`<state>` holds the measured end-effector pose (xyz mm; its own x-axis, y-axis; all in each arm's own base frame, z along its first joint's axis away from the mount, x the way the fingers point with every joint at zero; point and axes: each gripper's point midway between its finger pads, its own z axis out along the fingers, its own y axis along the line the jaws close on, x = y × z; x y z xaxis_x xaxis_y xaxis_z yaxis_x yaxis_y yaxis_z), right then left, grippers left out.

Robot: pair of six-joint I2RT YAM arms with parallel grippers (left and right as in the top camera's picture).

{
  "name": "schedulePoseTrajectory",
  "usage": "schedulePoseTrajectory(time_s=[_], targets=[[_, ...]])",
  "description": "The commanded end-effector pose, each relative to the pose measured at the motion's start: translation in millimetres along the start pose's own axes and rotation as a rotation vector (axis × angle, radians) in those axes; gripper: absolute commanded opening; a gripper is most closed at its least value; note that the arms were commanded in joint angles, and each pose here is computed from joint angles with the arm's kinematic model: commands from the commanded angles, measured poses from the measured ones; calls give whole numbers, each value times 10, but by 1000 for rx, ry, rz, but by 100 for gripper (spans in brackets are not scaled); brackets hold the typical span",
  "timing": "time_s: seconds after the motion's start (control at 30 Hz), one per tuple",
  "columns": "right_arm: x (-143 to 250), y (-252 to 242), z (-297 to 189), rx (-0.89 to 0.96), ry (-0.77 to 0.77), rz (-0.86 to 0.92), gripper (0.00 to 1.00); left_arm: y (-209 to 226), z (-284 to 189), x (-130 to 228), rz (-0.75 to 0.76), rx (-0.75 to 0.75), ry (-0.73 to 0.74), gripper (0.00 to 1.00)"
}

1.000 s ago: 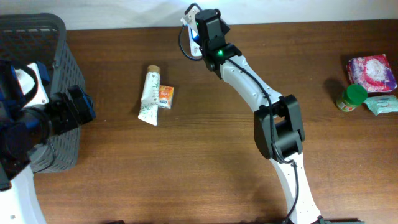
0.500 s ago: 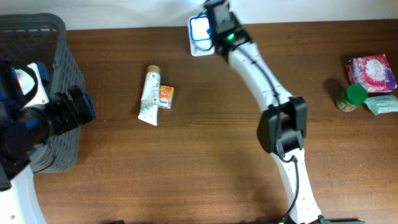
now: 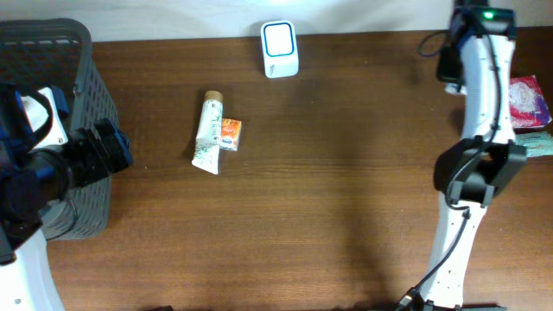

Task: Scan the item barcode
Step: 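Reach the right gripper down and grasp the orange tissue pack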

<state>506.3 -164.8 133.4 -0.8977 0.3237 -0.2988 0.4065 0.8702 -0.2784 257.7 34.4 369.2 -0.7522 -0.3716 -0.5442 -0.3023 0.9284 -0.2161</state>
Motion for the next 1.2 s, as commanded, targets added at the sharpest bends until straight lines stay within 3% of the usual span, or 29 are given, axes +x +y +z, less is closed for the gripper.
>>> schedulePoseTrajectory(time_s=[0.0, 0.1, 0.13, 0.17, 0.2, 0.37, 0.47, 0.57, 0.6, 0.7, 0.9, 0.93, 1.0, 1.17], targets=[[115, -202, 239, -80, 77, 85, 4, 12, -5, -4, -13, -2, -3, 99], [168, -427, 467, -65, 106, 131, 4, 12, -5, -4, -13, -2, -3, 99], [205, -476, 543, -60, 121, 140, 12, 12, -5, -4, -13, -2, -3, 99], [251, -497, 625, -61, 138, 146, 49, 12, -5, -4, -13, -2, -3, 99], [278, -502, 673, -66, 148, 150, 59, 12, -5, -4, -13, -2, -3, 99], [202, -338, 587, -141, 123, 149, 63, 12, -5, -4, -13, -3, -3, 99], [0, -253, 169, -178, 31, 138, 63, 12, -5, -4, -13, -2, -3, 99], [-206, 181, -587, -413, -100, 86, 63, 12, -5, -4, -13, -2, -3, 99], [-160, 547, -965, -593, -113, 38, 64, 12, -5, -4, -13, -2, -3, 99], [218, 1332, -1433, -885, 2, -77, 72, 12, -5, -4, -13, -2, -3, 99], [1219, 2576, -1472, -819, 186, -379, 73, 12, -5, -4, -13, -2, -3, 99], [1352, 2707, -1445, -793, 195, -420, 78, 12, -5, -4, -13, -2, -3, 99], [1606, 3003, -1412, -776, 199, -499, 99, 12, -5, -4, -13, -2, -3, 99], [2067, 3659, -1595, -833, 160, -603, 99, 12, -5, -4, -13, -2, -3, 99]])
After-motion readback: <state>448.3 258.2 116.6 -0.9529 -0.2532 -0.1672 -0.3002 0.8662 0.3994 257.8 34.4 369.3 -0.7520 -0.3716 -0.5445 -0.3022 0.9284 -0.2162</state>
